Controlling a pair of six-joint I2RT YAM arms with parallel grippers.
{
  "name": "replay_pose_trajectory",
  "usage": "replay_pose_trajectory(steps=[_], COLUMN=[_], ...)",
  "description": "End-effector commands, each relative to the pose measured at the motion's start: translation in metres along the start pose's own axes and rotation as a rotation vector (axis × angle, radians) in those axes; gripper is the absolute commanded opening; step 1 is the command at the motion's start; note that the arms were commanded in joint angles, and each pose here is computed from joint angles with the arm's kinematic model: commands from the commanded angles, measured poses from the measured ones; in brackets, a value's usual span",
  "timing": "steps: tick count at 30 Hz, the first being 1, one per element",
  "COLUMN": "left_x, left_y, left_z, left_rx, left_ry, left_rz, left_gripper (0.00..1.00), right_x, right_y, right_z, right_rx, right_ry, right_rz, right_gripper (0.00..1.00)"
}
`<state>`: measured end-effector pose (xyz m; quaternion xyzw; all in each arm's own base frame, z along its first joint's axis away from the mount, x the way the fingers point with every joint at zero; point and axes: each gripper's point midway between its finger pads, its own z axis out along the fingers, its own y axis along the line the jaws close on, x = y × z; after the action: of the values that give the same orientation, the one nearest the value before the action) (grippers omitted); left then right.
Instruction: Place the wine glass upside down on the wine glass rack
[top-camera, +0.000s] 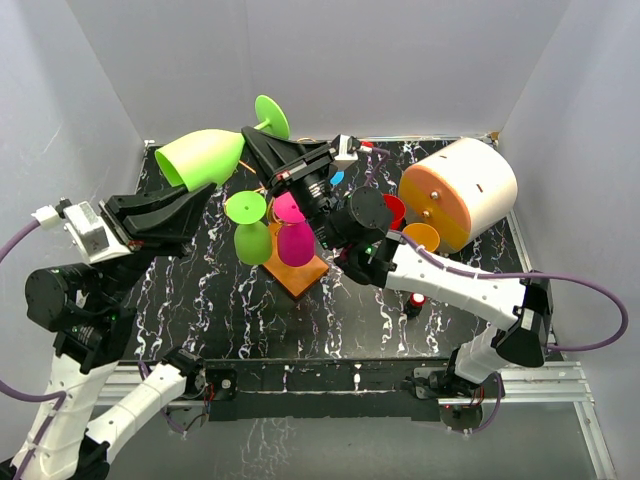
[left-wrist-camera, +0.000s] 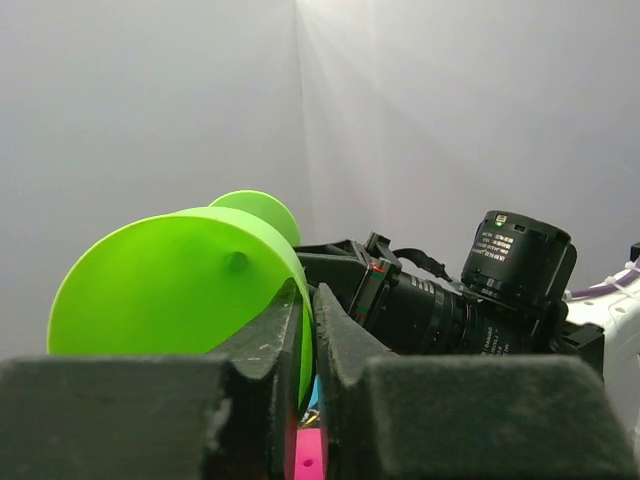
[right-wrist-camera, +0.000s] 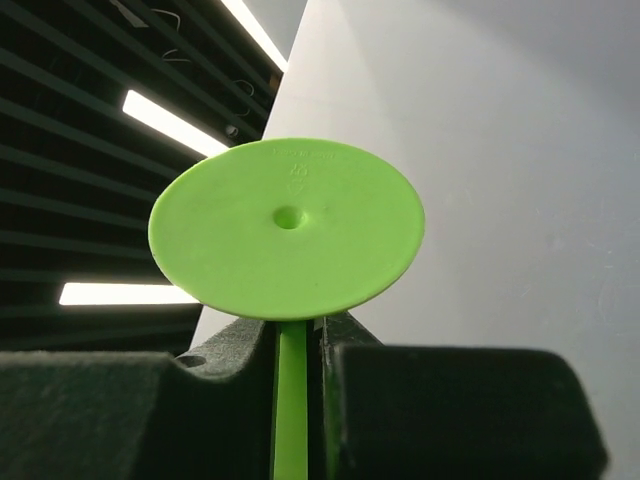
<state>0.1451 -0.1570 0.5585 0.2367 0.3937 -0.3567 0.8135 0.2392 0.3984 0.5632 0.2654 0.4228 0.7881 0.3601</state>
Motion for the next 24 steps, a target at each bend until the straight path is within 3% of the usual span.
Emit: replay_pose_trajectory(steps=[1, 3, 4, 6, 12, 18, 24], left_x=[-0.006, -0.007, -0.009, -0.011, -0.018, -0.044, -0.056], left_y=[-0.003, 0.003, 0.006, 0.016, 0.007, -0.009, -0.011], left_z=[-0.008, -0.015, -0.02, -0.032, -0.069, -0.087, -0.073], left_rx=[-0.012, -0.065, -0.098, -0.188, -0.252, -0.243, -0.245], left_ry=[0.008, 0.022, 0.03, 0.057, 0.131, 0.073, 0.02], left_rz=[-0.027, -0.041, -0.044, -0.057, -0.136, -0.205, -0.369], left_gripper=[0.26, 0.52, 0.59, 0.63, 0.66, 0.67, 0.68], right_x=[-0.005, -0.008, -0.01, -0.013, -0.017, -0.012, 0.039], right_y=[0.043, 0.045, 0.045, 0.047, 0.055, 0.059, 0.061], right_z=[0.002, -0.001, -0.004, -0.01, -0.031, -0.053, -0.082], right_rx=[-0.107, -0.11, -0.112, -0.119, -0.161, -0.226, -0.426], right_ry=[-0.006, -0.013, -0.015, -0.014, 0.016, 0.088, 0.389], right_rz=[-0.012, -0.051, -0.069, -0.098, -0.258, -0.434, -0.727], right_gripper=[0.0, 0.0, 0.0, 0.0, 0.0, 0.0, 0.0])
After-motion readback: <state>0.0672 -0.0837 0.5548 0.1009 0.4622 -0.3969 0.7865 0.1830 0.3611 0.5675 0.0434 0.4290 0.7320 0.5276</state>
